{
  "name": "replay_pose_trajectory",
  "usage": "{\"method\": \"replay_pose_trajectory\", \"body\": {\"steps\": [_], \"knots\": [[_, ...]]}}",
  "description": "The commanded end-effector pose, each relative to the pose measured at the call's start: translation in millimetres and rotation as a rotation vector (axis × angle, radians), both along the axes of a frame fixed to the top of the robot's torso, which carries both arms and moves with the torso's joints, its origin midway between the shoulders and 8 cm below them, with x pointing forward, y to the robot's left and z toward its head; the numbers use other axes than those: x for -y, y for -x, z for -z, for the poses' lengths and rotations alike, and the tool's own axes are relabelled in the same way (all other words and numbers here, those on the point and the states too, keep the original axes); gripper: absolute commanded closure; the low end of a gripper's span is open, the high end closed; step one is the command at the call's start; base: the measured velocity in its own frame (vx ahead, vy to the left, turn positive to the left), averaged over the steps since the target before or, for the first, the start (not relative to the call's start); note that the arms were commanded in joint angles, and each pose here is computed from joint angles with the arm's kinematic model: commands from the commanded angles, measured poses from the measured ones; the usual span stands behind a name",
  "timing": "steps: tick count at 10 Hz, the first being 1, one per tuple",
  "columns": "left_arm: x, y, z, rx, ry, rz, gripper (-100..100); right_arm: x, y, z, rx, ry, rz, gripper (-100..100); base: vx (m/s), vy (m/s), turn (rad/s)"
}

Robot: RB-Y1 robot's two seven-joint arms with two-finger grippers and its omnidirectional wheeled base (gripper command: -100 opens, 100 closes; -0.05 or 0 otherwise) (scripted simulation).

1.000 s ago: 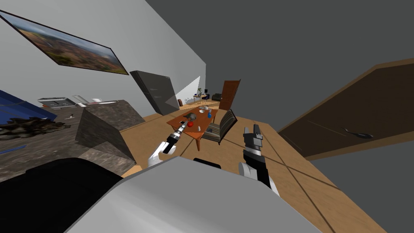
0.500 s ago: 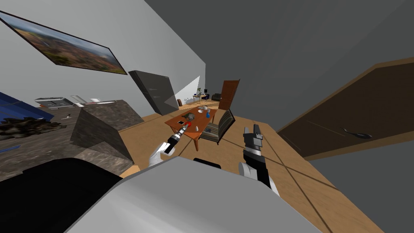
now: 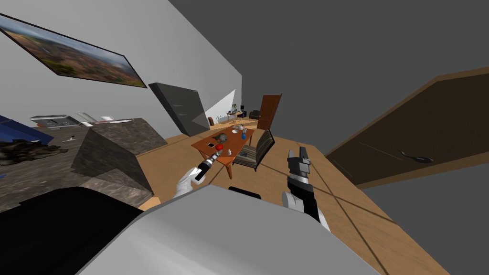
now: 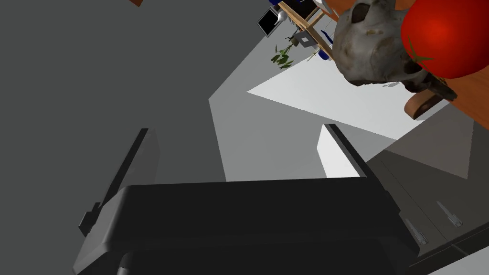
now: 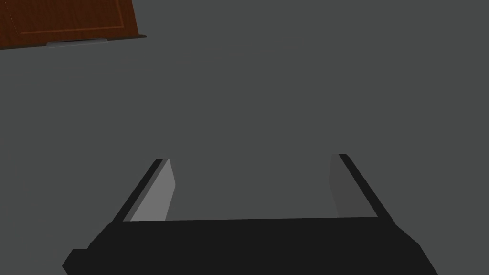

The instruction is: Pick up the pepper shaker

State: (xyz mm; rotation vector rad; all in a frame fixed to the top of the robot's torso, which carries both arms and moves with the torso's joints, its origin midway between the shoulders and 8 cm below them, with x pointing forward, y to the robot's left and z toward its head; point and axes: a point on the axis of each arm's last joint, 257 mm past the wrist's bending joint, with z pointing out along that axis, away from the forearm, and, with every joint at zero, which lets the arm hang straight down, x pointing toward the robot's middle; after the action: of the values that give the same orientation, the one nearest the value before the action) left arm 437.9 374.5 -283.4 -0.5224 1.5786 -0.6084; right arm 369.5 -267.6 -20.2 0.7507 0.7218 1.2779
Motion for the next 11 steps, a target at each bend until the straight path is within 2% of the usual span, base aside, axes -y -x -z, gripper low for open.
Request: {"method": "replay_pose_trajectory", "body": {"steps": [1, 2, 3, 4, 5, 7, 8, 9, 10, 11], "knots": [[-4.5, 3, 17, -0.041, -0.011, -0.007, -100, 0, 0, 0, 0.0, 0.0, 0.0, 0, 0.03, -0.075, -0.008], [-11.9, 3, 35, -0.089, -0.045, -0.007, -100, 0, 0, 0, 0.0, 0.0, 0.0, 0, 0.039, -0.09, -0.032], [-13.7, 5, 40, -0.101, -0.042, -0.011, -100, 0, 0, 0, 0.0, 0.0, 0.0, 0, 0.034, -0.078, -0.011], [-19.7, 3, 49, -0.132, -0.08, -0.006, -100, 0, 0, 0, 0.0, 0.0, 0.0, 0, 0.045, -0.085, -0.035], [-24.0, 8, 63, -0.16, -0.073, -0.016, -100, 0, 0, 0, 0.0, 0.0, 0.0, 0, 0.034, -0.067, -0.017], [-42.8, 11, 89, -0.243, -0.143, -0.016, -100, 0, 0, 0, 0.0, 0.0, 0.0, 0, 0.057, -0.091, -0.055], [-47.0, 18, 101, -0.271, -0.139, -0.024, -100, 0, 0, 0, 0.0, 0.0, 0.0, 0, 0.057, -0.072, -0.024], [-58.4, 22, 114, -0.316, -0.174, -0.027, -100, 0, 0, 0, 0.0, 0.0, 0.0, 0, 0.055, -0.078, -0.054], [-60.7, 26, 121, -0.33, -0.171, -0.032, -100, 0, 0, 0, 0.0, 0.0, 0.0, 0, 0.042, -0.062, -0.028], [-70.4, 26, 126, -0.358, -0.21, -0.03, -100, 0, 0, 0, 0.0, 0.0, 0.0, 0, 0.044, -0.074, -0.056]]}}
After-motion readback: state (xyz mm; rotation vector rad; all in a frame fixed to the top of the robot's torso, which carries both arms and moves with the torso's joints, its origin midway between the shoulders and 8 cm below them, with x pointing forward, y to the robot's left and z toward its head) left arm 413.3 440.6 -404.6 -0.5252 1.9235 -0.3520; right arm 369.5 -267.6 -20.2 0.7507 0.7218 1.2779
